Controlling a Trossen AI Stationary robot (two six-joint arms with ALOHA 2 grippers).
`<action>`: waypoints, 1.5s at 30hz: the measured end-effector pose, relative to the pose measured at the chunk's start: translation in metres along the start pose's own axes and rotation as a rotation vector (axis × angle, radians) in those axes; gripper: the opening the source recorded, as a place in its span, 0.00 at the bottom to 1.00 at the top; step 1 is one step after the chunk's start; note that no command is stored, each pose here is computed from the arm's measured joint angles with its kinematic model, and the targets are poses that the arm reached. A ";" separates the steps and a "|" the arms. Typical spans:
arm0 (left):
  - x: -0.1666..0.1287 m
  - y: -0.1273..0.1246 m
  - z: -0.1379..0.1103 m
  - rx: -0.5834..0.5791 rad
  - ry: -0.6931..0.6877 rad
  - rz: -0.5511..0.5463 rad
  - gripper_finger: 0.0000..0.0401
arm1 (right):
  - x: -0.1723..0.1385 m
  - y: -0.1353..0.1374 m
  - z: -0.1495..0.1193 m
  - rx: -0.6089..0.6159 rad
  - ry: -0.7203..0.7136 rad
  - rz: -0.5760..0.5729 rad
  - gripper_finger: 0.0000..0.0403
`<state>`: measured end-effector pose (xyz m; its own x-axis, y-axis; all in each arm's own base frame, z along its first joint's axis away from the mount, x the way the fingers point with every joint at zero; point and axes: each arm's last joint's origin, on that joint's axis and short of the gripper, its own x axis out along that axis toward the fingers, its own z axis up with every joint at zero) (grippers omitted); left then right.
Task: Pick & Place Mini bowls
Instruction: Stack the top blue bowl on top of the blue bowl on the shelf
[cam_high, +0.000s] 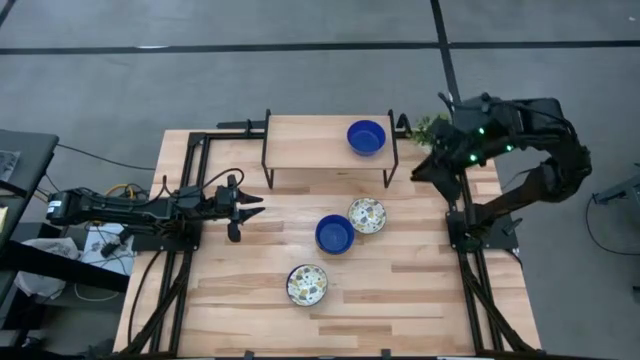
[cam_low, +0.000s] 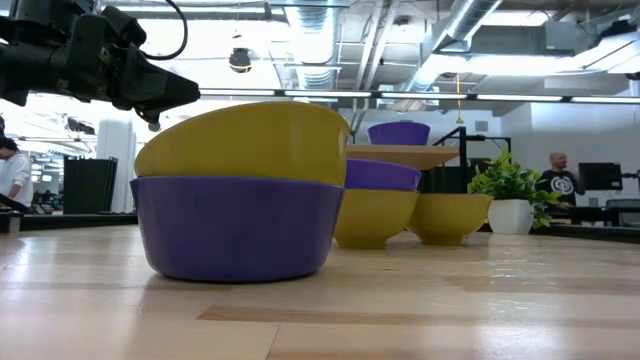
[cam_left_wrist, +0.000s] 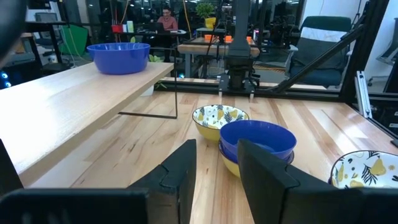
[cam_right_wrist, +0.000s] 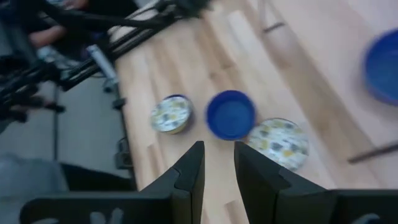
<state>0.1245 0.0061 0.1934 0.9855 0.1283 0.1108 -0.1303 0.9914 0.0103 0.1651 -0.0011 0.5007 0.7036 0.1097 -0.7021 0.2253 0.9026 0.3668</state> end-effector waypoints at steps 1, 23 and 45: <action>0.000 0.000 0.000 0.000 0.000 0.000 0.29 | 0.001 0.004 0.000 -0.016 -0.001 0.018 0.19; 0.000 0.000 0.000 -0.001 -0.004 0.000 0.29 | 0.133 0.058 0.008 -0.332 0.338 0.038 0.19; 0.000 0.000 0.001 -0.002 -0.015 0.000 0.29 | 0.286 0.006 0.020 -0.186 0.678 -0.173 0.19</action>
<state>0.1243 0.0061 0.1949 0.9837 0.1280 0.1259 -0.1301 0.9915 0.0083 0.3815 0.0276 0.3145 0.0813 0.1387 -0.9870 0.1350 0.9796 0.1488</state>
